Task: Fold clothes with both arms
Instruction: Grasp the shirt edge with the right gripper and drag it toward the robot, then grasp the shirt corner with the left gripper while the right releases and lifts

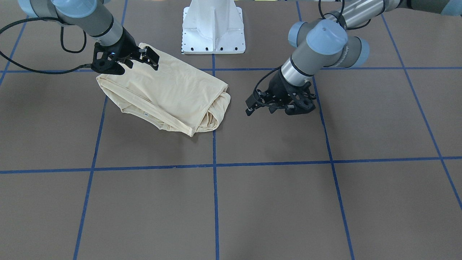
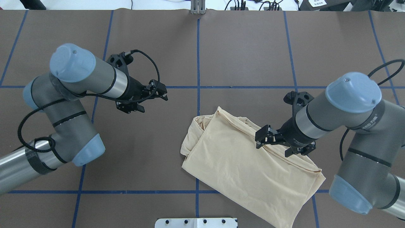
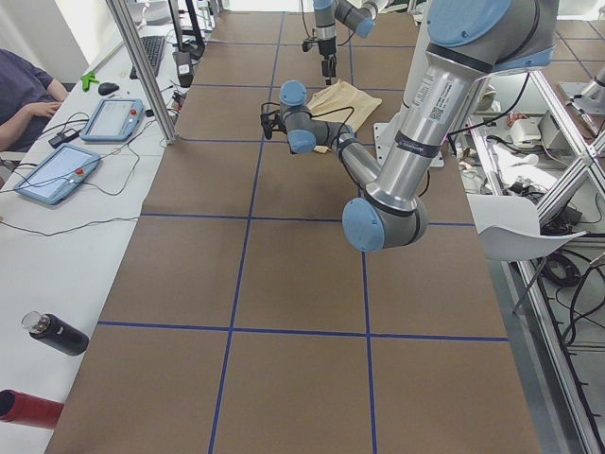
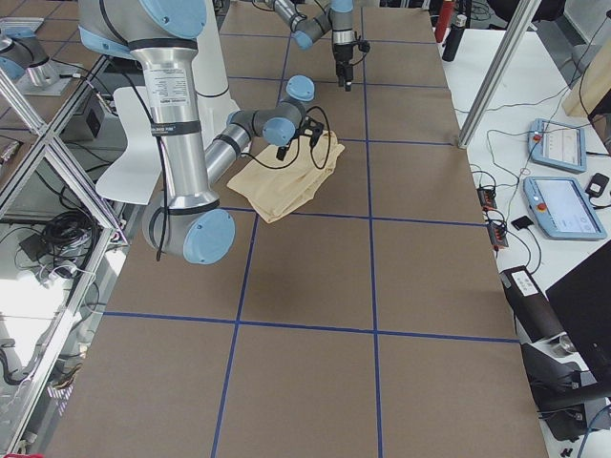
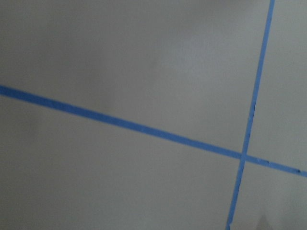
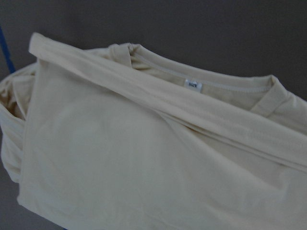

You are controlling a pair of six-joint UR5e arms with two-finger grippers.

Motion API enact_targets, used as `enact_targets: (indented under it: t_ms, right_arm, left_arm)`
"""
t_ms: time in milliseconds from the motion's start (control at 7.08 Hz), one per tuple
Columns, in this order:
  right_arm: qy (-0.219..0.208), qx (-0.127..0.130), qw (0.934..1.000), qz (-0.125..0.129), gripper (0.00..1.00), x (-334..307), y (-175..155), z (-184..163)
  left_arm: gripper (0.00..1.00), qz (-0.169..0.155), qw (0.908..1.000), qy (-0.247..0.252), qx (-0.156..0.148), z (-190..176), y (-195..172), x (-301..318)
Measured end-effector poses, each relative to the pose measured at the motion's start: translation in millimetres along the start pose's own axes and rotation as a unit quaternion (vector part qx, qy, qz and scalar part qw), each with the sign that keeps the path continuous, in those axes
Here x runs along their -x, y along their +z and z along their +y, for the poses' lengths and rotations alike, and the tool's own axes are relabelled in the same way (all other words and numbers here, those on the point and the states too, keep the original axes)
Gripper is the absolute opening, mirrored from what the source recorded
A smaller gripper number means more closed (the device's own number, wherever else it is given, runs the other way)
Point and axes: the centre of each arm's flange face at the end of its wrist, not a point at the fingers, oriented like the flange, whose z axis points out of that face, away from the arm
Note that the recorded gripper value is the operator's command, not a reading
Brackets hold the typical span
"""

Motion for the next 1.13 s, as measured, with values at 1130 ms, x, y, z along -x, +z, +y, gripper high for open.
enact_targets:
  t_ms: [1130]
  right_arm:
    - [-0.049,-0.099,0.9935,-0.027,1.0,28,-45,-37]
  left_arm:
    - [0.84,-0.045,0.9964,-0.07,0.017,173,106,1]
